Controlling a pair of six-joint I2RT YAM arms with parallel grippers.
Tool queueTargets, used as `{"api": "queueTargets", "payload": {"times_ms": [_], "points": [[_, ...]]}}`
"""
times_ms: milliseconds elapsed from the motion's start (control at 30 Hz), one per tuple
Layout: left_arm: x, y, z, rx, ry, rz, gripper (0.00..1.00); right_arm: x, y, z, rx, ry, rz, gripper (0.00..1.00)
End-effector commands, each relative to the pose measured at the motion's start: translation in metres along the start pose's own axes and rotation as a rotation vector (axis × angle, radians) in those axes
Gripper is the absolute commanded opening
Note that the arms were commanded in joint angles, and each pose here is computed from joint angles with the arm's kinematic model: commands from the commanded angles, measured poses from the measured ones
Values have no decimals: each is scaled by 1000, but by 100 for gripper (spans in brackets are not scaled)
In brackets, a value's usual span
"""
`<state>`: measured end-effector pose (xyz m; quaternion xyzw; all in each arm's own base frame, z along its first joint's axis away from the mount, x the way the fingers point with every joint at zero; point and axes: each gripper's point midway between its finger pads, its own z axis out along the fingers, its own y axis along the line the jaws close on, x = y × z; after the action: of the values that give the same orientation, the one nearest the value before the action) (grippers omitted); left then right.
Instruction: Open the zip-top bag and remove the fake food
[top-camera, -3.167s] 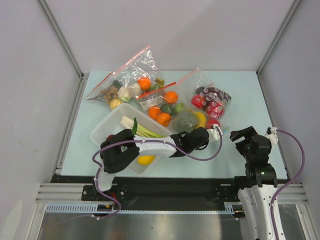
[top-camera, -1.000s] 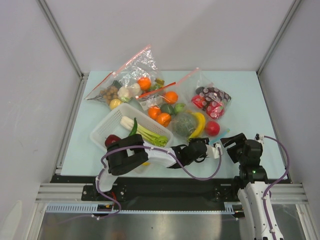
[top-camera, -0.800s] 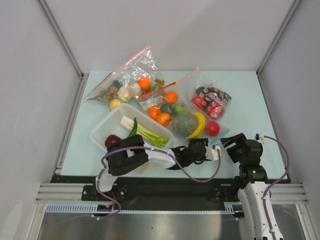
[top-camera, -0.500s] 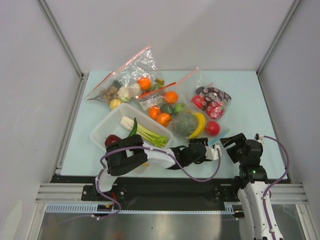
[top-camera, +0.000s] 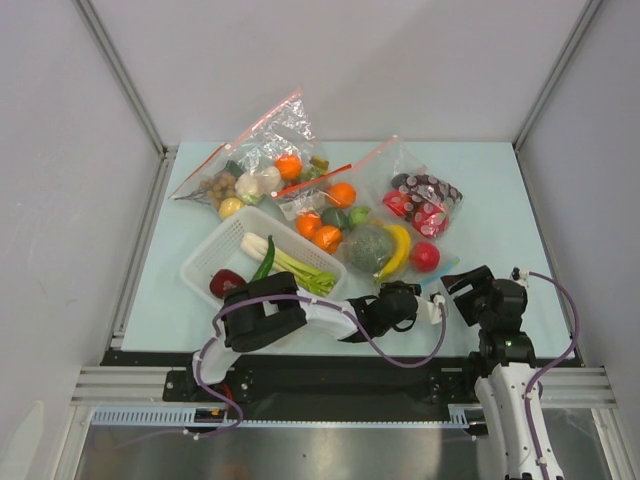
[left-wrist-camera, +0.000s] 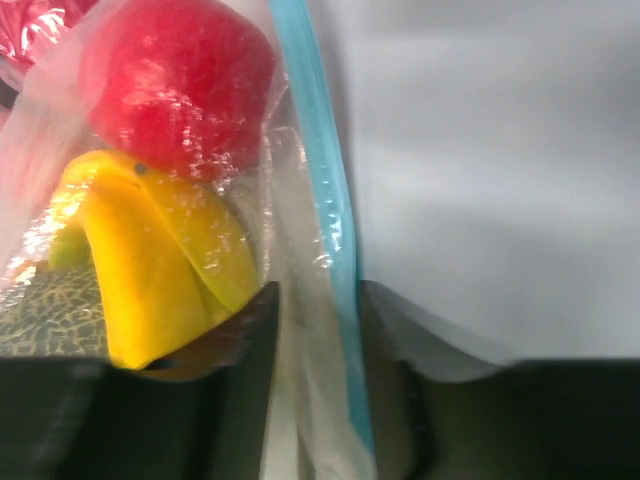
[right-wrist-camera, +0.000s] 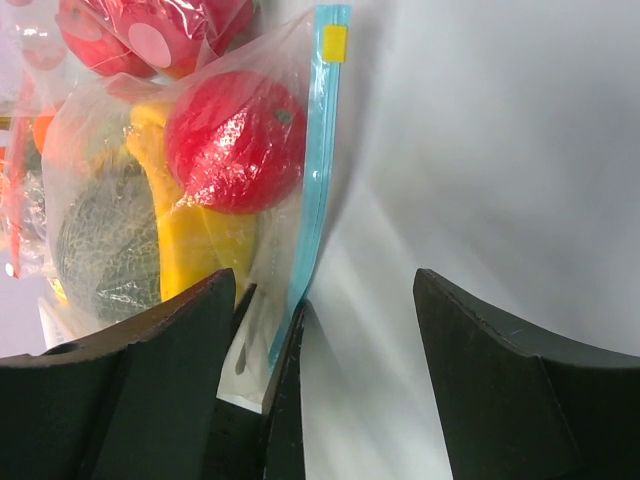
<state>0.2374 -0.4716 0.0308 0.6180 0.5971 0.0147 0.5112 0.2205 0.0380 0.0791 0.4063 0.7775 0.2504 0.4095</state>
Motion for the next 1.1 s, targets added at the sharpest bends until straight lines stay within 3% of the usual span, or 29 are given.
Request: {"api": "queueTargets", "payload": {"times_ms": [0, 67, 267, 400, 633, 900, 1067], "points": [[5, -4, 4, -19, 27, 58, 38, -9, 12, -1, -42, -29, -18, 78], [7, -6, 5, -15, 31, 61, 32, -10, 12, -1, -42, -32, -18, 78], [7, -8, 6, -6, 27, 60, 1, -11, 13, -1, -44, -35, -18, 79], [-4, 7, 4, -42, 4, 28, 0, -11, 12, -1, -41, -37, -23, 79], [-35, 72, -9, -56, -102, -239, 0, -4, 11, 5, -63, -4, -39, 79], [-39, 89, -15, -35, -130, -289, 0, 13, 5, 20, -97, 55, -11, 78], [-38, 86, -16, -13, -134, -317, 1, 17, 27, 26, -245, 58, -9, 75]]}}
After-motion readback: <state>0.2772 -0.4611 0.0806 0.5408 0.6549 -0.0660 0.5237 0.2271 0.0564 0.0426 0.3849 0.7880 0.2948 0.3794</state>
